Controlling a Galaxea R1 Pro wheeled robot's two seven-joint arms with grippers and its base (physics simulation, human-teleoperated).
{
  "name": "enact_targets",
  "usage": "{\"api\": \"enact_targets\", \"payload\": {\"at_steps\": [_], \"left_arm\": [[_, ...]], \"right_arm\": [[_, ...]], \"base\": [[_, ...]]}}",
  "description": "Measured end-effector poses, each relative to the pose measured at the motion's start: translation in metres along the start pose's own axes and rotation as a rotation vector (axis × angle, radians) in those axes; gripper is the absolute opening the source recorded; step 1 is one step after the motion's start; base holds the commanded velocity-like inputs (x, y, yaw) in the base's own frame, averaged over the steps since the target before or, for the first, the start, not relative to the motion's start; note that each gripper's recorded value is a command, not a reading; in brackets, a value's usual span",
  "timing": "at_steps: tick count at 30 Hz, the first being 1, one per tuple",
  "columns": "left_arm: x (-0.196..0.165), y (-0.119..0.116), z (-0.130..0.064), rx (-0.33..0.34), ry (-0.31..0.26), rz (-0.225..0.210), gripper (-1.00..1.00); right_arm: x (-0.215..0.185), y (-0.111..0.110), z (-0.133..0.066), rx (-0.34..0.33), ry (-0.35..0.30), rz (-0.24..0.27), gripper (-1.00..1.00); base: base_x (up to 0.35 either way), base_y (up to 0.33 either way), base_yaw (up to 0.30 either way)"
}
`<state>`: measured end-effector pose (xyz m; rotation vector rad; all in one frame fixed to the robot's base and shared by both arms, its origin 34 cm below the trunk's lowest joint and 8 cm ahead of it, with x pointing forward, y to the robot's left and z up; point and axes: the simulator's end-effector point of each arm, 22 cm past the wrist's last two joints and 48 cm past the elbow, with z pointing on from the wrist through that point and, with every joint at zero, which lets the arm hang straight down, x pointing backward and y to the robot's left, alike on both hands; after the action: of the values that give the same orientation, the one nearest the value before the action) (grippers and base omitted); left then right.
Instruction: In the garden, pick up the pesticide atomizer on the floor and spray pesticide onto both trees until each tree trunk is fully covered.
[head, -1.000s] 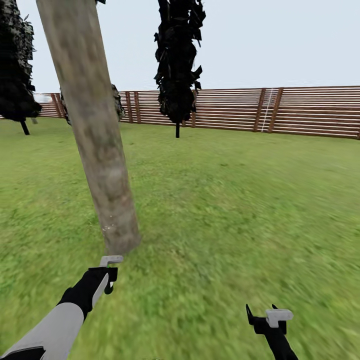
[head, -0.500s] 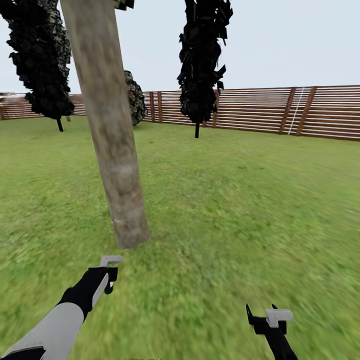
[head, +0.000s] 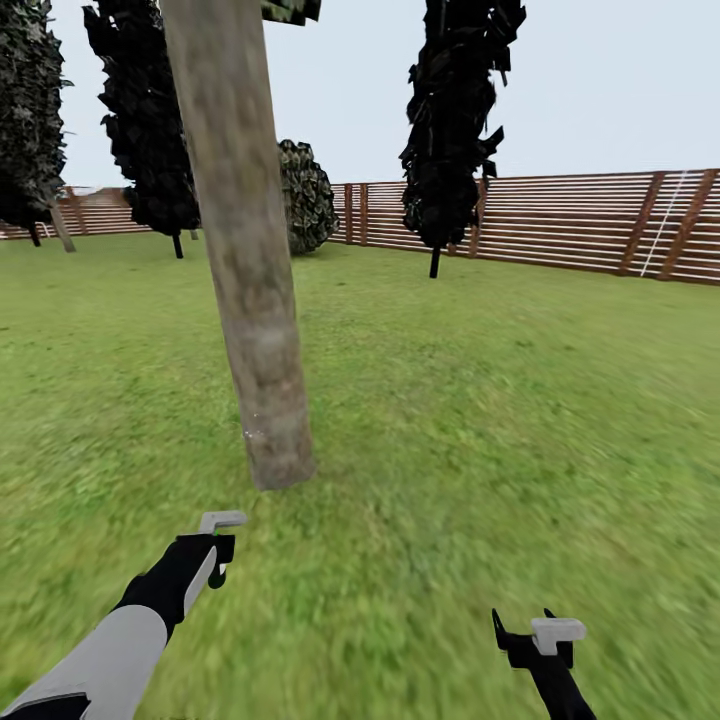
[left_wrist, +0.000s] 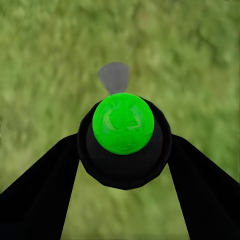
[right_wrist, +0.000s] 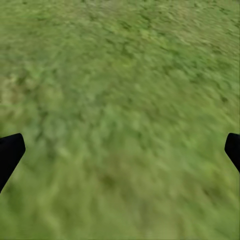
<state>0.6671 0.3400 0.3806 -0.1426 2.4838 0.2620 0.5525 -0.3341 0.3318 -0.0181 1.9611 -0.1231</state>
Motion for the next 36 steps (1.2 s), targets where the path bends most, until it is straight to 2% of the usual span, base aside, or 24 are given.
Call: {"api": "enact_targets", "payload": {"at_steps": [11,17,23,24,25,27,30,34,36], "left_arm": [[0.000,-0.001,0.000,0.002,0.000,-0.001,-1.00],[0.000,-0.002,0.000,0.002,0.001,0.000,-1.00],[0.000,-0.002,-0.001,0.005,0.001,-0.005,-1.00],[0.000,-0.006,-0.001,0.012,0.001,-0.005,-1.00],[0.004,-0.022,-0.003,0.031,0.008,0.000,-1.00],[0.004,-0.027,-0.003,0.034,0.011,0.013,-1.00],[-0.002,-0.029,-0.005,0.032,0.014,0.017,-1.00],[-0.035,-0.021,-0.013,-0.025,0.022,0.011,-1.00],[-0.046,-0.040,-0.019,-0.008,0.021,0.008,-1.00]], "right_arm": [[0.000,0.000,0.000,0.000,0.000,0.000,1.00],[0.000,0.000,0.000,0.000,-0.001,0.000,1.00],[-0.002,-0.001,0.000,0.002,-0.004,0.000,1.00],[-0.002,-0.001,0.000,0.002,-0.005,0.000,1.00],[-0.002,-0.001,0.000,0.002,-0.005,0.000,1.00],[-0.002,-0.001,0.000,0.002,-0.005,-0.001,1.00],[-0.002,-0.001,0.000,0.002,-0.005,-0.002,1.00],[-0.003,-0.002,0.001,0.003,-0.007,-0.002,1.00],[-0.003,-0.002,0.001,0.003,-0.007,-0.003,1.00]], "base": [[0.096,-0.275,0.250],[0.003,-0.268,0.023],[0.000,-0.058,-0.161],[0.000,-0.002,-0.027],[0.000,-0.001,-0.017],[0.000,-0.001,-0.007],[0.000,0.000,-0.002],[0.000,0.000,0.000],[0.000,0.000,0.000]]}}
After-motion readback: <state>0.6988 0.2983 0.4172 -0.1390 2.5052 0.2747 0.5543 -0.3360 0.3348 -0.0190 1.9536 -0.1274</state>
